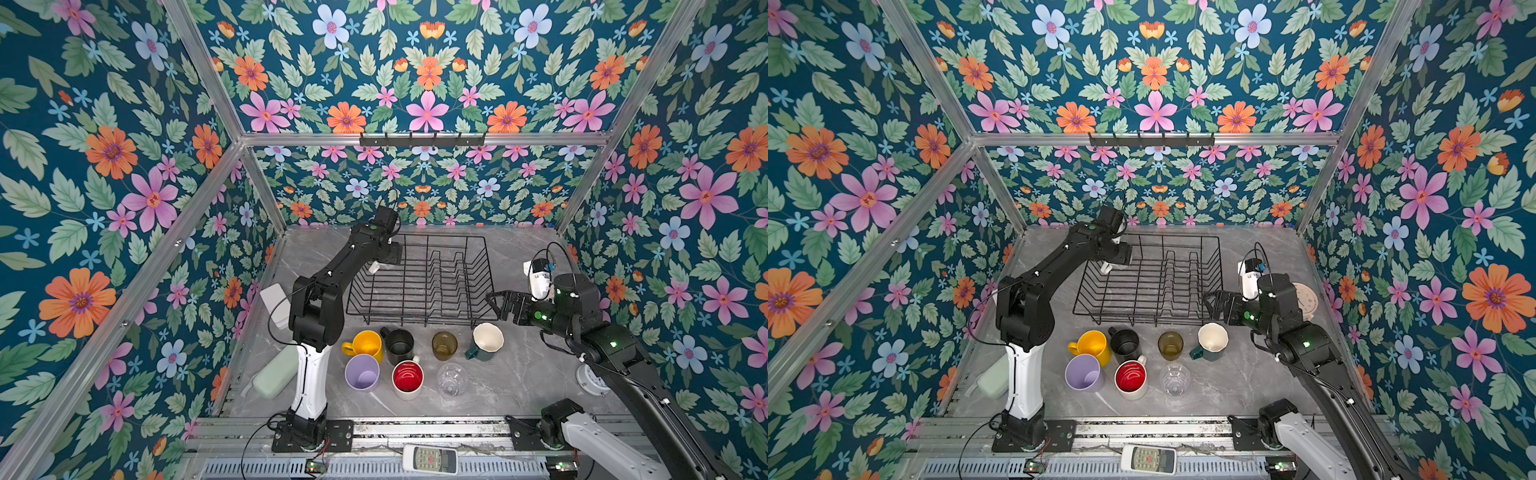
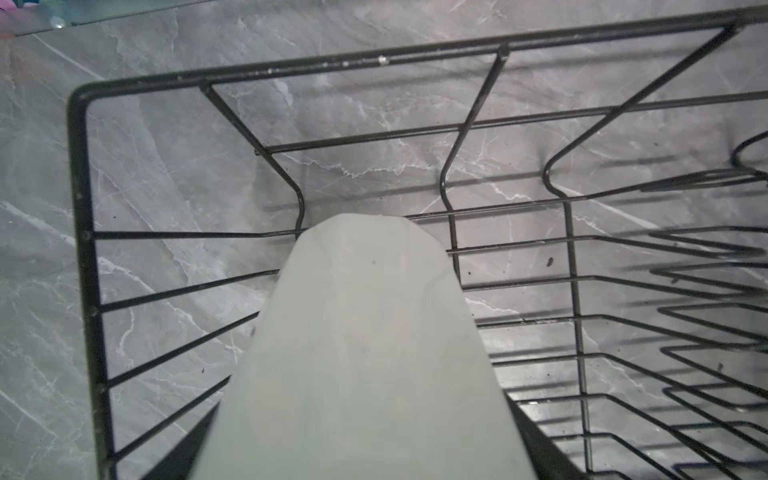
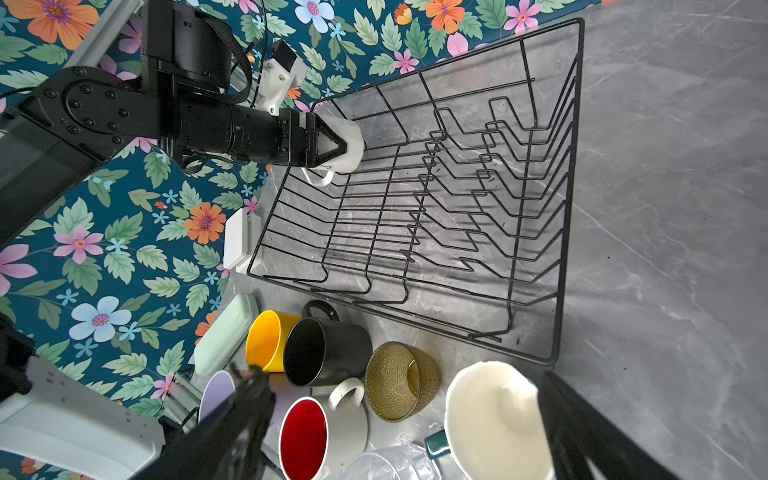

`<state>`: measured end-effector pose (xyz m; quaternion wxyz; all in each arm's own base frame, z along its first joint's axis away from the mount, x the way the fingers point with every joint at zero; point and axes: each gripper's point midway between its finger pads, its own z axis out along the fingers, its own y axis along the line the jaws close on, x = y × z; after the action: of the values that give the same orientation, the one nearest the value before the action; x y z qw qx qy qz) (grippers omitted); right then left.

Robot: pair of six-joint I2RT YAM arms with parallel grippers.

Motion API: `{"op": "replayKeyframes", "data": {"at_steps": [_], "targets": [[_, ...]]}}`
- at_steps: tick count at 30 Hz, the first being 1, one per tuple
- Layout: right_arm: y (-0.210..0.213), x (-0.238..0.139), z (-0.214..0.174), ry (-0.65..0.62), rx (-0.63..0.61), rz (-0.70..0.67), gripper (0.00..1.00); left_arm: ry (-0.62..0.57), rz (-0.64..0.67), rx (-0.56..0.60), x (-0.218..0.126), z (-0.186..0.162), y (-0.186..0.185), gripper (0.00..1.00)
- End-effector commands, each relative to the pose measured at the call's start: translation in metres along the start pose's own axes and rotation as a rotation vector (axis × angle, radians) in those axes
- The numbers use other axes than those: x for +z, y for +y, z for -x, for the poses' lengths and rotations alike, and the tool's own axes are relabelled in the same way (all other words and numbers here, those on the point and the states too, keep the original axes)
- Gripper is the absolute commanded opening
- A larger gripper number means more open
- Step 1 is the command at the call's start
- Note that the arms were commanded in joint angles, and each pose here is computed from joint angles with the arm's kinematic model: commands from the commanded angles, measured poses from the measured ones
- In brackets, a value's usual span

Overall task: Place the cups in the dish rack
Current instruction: 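Turn the cream-white mug mouth-down above the rack's far corner with the left gripper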

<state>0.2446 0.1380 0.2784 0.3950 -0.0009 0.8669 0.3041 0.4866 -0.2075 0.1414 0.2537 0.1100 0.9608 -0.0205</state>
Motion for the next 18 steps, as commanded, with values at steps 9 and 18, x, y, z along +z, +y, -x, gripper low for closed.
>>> {"op": "replayKeyframes", "data": {"at_steps": [9,18], "targets": [[0.000,0.001,-0.005,0.013,-0.006,0.011,0.98,0.003,0.062,0.010,0.014,0.009,0.007,0.00],[0.001,0.001,-0.007,0.017,-0.002,0.019,0.98,0.063,0.074,-0.004,0.028,-0.003,0.013,0.00]]}}
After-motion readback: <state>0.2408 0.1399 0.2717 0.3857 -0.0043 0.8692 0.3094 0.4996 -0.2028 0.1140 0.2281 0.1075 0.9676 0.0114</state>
